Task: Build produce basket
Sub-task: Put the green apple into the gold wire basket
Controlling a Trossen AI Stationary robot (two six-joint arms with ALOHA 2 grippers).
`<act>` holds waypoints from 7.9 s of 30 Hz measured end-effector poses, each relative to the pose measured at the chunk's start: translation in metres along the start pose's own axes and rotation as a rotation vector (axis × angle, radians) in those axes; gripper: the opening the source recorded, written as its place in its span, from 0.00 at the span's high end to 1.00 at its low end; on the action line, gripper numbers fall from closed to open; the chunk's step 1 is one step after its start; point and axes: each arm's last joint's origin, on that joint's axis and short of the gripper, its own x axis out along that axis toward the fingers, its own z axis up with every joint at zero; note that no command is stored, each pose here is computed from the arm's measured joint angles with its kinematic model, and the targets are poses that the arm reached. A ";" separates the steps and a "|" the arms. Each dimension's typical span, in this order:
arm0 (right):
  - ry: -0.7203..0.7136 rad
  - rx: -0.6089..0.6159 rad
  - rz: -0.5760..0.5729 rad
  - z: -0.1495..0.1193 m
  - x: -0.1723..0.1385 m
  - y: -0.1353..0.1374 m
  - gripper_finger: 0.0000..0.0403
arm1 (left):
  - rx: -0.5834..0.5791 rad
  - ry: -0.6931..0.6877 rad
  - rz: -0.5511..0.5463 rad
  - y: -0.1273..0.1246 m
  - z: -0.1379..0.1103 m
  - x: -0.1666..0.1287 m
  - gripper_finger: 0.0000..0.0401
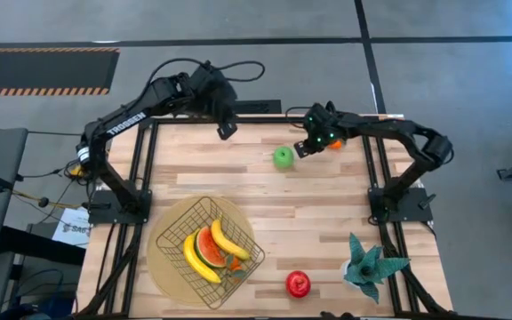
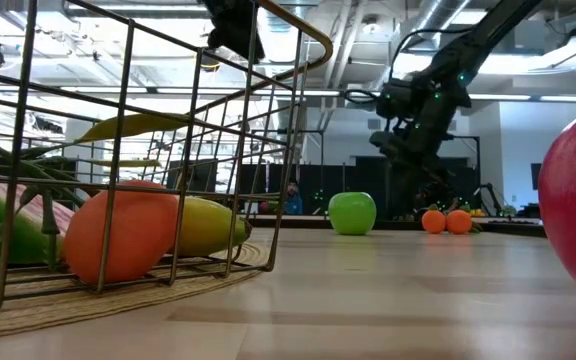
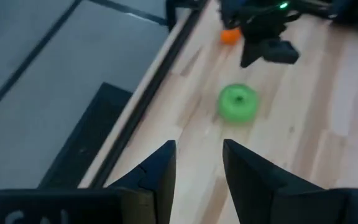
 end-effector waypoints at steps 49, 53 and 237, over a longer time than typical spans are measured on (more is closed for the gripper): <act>-0.492 -0.214 0.298 -0.066 -0.180 0.052 1.00 | -0.076 0.082 -0.175 -0.037 -0.001 0.199 0.70; -0.493 -0.228 0.296 -0.066 -0.180 0.052 1.00 | -0.092 0.092 -0.193 -0.045 -0.005 0.213 0.70; -0.556 -0.363 0.395 -0.075 -0.218 0.082 0.99 | 0.012 0.121 -0.158 -0.046 -0.006 0.267 0.61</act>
